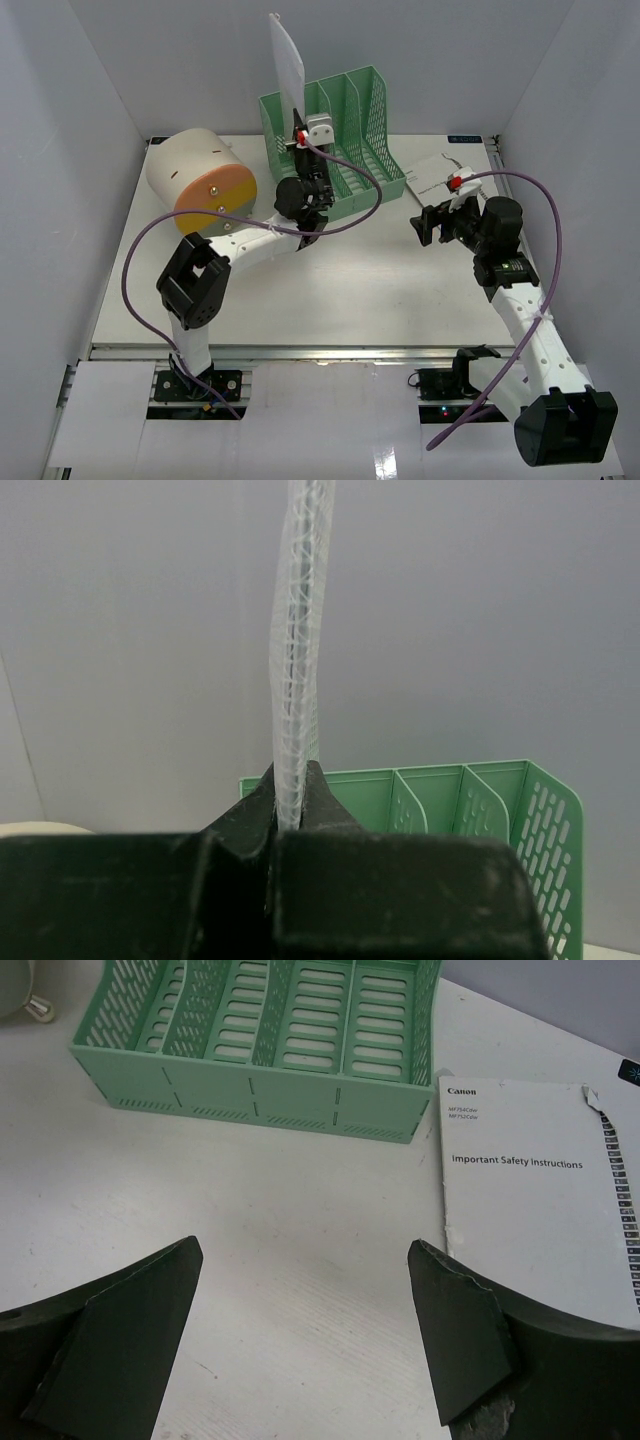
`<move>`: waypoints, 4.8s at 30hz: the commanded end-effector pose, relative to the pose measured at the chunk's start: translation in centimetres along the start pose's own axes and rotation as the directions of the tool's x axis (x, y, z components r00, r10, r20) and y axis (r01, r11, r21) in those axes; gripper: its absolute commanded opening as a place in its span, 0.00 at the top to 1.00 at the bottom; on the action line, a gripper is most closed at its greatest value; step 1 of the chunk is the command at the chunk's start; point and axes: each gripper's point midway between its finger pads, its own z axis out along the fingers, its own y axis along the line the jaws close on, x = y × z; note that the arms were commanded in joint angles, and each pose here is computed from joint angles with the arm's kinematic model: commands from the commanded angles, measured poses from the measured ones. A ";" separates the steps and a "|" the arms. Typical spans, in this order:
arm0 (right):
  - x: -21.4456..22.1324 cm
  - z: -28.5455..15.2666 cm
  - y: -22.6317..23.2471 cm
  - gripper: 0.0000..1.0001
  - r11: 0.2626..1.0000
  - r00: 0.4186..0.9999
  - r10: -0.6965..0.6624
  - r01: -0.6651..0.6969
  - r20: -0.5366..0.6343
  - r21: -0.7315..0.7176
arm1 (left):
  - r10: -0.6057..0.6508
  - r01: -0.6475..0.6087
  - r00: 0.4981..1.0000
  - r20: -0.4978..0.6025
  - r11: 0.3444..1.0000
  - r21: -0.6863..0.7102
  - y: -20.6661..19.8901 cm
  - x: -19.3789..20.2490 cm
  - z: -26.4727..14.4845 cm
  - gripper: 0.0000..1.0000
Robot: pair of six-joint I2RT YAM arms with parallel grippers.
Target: Organize the desk
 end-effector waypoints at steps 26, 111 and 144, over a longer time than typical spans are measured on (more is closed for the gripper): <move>-0.2 0.0 -0.8 0.10 1.000 0.998 0.004 -0.004 0.060 -0.008 | -0.090 0.095 0.989 -0.119 0.995 0.040 0.4 15.3 0.4 1.00; 12.8 17.2 -14.6 0.00 0.893 0.819 -0.135 0.344 -0.557 0.290 | -0.020 0.472 0.788 -0.615 0.662 0.583 14.4 -0.2 -24.5 0.02; 17.4 11.1 -13.4 0.92 0.912 0.772 -0.122 0.336 -0.624 0.237 | -0.225 0.834 0.544 -0.808 0.252 0.491 8.8 -1.3 -30.2 0.02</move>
